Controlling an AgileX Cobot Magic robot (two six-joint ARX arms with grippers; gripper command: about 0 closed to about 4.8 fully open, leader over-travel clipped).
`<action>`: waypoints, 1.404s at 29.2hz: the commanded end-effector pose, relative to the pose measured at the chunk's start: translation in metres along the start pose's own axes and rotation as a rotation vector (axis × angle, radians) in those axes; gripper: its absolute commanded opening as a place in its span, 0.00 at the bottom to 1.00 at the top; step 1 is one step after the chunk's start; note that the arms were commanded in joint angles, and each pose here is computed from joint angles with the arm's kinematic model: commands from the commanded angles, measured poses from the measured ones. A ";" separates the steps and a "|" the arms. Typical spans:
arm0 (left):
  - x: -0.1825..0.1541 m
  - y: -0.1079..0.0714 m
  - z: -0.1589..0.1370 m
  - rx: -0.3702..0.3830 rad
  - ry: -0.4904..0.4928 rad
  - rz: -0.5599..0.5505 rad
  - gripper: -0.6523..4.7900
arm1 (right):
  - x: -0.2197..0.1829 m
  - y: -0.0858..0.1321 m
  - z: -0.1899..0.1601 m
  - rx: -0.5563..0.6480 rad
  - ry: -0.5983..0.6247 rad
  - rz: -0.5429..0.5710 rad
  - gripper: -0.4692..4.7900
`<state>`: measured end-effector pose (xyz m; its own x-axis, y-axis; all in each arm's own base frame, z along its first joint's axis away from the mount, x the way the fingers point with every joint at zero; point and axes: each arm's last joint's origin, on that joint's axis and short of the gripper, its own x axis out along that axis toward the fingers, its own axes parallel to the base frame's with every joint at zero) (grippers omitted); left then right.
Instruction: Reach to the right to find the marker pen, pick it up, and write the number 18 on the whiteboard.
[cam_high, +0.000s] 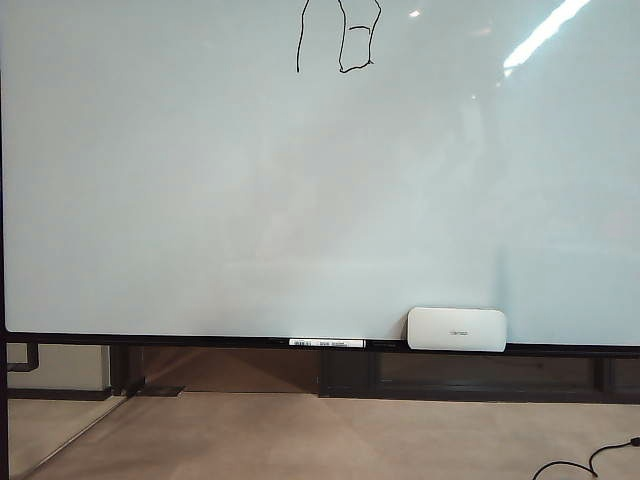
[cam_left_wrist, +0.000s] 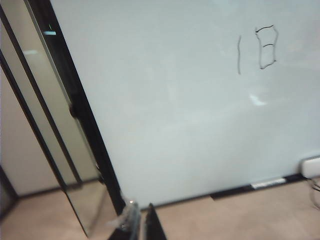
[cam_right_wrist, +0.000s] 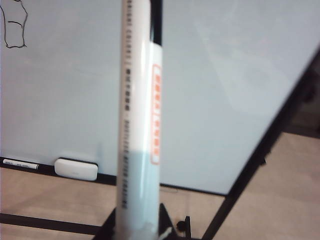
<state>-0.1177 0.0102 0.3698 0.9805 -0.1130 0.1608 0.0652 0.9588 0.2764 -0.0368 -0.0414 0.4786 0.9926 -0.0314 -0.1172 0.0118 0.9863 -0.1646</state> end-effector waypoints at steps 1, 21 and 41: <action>-0.015 -0.004 -0.004 -0.055 0.090 -0.042 0.16 | -0.021 -0.012 -0.022 0.012 0.039 0.000 0.08; 0.011 -0.047 -0.007 -0.370 0.176 -0.085 0.11 | -0.039 0.052 -0.135 0.129 -0.036 0.136 0.08; 0.148 -0.029 -0.131 -0.530 0.156 -0.083 0.11 | 0.127 0.089 -0.210 0.381 -0.143 0.175 0.08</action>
<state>0.0463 -0.0007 0.2604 0.9813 -0.1879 -0.0404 0.1717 0.9516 -0.2549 0.0613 0.0079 0.2474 0.9900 0.1391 0.0238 -0.1408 0.9617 0.2350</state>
